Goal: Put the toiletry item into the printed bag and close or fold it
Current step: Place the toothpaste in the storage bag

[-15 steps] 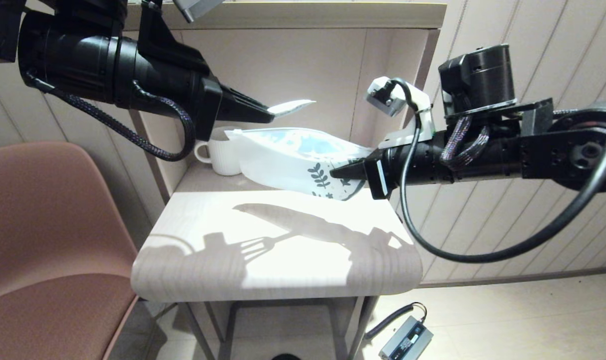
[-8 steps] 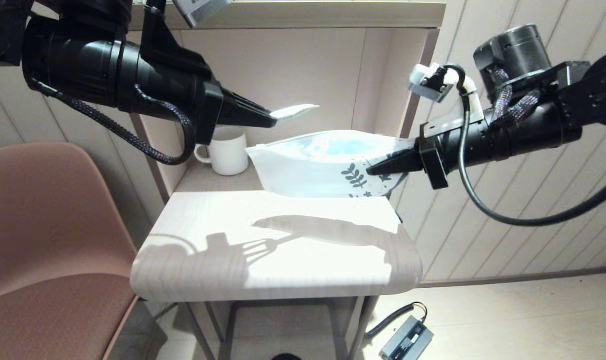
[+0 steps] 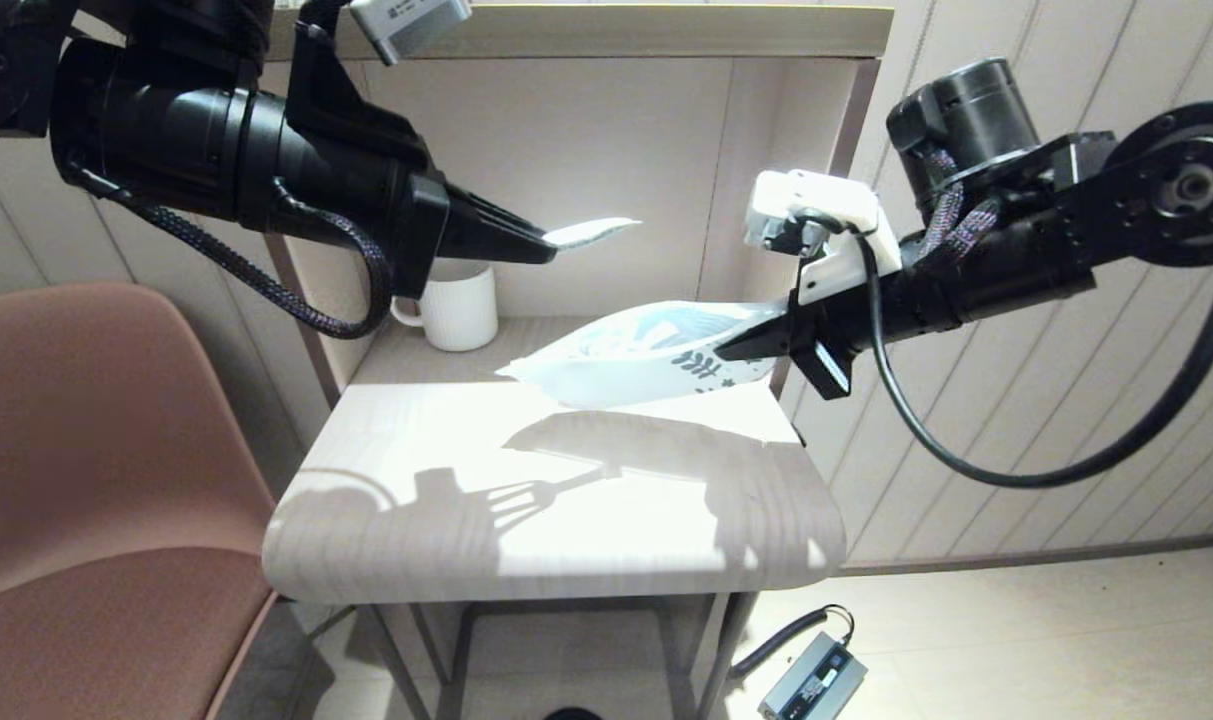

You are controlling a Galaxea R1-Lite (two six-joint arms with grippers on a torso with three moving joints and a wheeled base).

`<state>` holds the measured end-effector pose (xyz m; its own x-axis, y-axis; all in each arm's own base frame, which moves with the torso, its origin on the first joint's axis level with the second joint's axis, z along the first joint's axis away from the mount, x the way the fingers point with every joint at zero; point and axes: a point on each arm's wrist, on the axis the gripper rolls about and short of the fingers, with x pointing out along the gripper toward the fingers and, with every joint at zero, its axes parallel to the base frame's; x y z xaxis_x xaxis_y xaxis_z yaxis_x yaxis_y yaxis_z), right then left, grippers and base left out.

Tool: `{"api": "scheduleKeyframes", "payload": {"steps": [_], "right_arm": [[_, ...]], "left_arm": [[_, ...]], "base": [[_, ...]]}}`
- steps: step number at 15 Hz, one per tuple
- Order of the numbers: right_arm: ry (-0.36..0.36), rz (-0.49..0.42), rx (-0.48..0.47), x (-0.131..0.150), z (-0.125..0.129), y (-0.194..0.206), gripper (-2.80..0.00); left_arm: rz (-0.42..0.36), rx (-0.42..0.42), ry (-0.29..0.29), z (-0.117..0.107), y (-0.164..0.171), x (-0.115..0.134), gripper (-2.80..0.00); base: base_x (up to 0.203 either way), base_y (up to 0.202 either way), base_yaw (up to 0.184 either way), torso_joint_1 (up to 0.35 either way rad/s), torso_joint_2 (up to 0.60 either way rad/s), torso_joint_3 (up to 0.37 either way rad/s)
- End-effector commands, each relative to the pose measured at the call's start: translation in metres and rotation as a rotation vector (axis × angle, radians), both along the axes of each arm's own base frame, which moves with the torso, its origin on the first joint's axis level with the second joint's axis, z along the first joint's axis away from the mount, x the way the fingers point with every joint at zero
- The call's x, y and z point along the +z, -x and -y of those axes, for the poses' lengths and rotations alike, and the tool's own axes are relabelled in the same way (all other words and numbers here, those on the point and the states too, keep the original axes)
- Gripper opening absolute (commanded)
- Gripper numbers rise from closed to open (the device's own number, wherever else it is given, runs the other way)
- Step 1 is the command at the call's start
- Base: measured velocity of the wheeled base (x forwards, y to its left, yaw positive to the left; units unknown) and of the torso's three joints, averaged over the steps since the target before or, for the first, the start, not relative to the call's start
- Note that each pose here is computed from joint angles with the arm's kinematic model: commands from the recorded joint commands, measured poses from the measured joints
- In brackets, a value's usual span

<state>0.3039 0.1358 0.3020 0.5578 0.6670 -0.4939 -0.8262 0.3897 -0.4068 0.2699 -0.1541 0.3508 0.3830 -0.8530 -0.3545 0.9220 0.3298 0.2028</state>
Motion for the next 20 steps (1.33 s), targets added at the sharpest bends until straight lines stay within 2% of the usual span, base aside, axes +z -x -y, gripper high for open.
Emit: {"api": "scheduleKeyframes", "payload": {"steps": [1, 2, 4, 6, 14, 16, 20], "right_arm": [[0.004, -0.004, 0.002, -0.003, -0.002, -0.003, -2.8], [0.001, 0.002, 0.002, -0.001, -0.002, -0.004, -2.8], [-0.003, 0.01, -0.001, 0.001, -0.002, -0.005, -2.8], [-0.004, 0.012, 0.004, 0.002, -0.003, -0.003, -2.8], [-0.006, 0.017, 0.047, 0.007, -0.012, 0.018, -2.8], [0.001, 0.023, 0.057, 0.008, -0.017, 0.025, -2.8], [0.009, 0.005, 0.064, 0.004, -0.017, 0.032, -2.8]], "left_arm": [[-0.007, -0.024, 0.002, -0.001, 0.004, 0.002, -2.8], [-0.02, -0.043, -0.01, -0.002, 0.008, 0.0, -2.8], [-0.057, -0.119, -0.081, -0.001, 0.019, -0.008, -2.8], [-0.061, -0.173, -0.14, 0.003, 0.022, -0.017, -2.8], [-0.084, -0.163, -0.171, 0.025, -0.017, -0.048, -2.8], [-0.08, -0.142, -0.189, 0.028, -0.022, -0.053, -2.8], [-0.072, -0.138, -0.184, 0.027, -0.022, -0.051, -2.8]], "base": [[0.0, 0.0, 0.0, 0.0, 0.0, 0.0], [0.0, 0.0, 0.0, 0.0, 0.0, 0.0], [0.0, 0.0, 0.0, 0.0, 0.0, 0.0], [0.0, 0.0, 0.0, 0.0, 0.0, 0.0], [0.0, 0.0, 0.0, 0.0, 0.0, 0.0], [0.0, 0.0, 0.0, 0.0, 0.0, 0.0], [0.0, 0.0, 0.0, 0.0, 0.0, 0.0]]}}
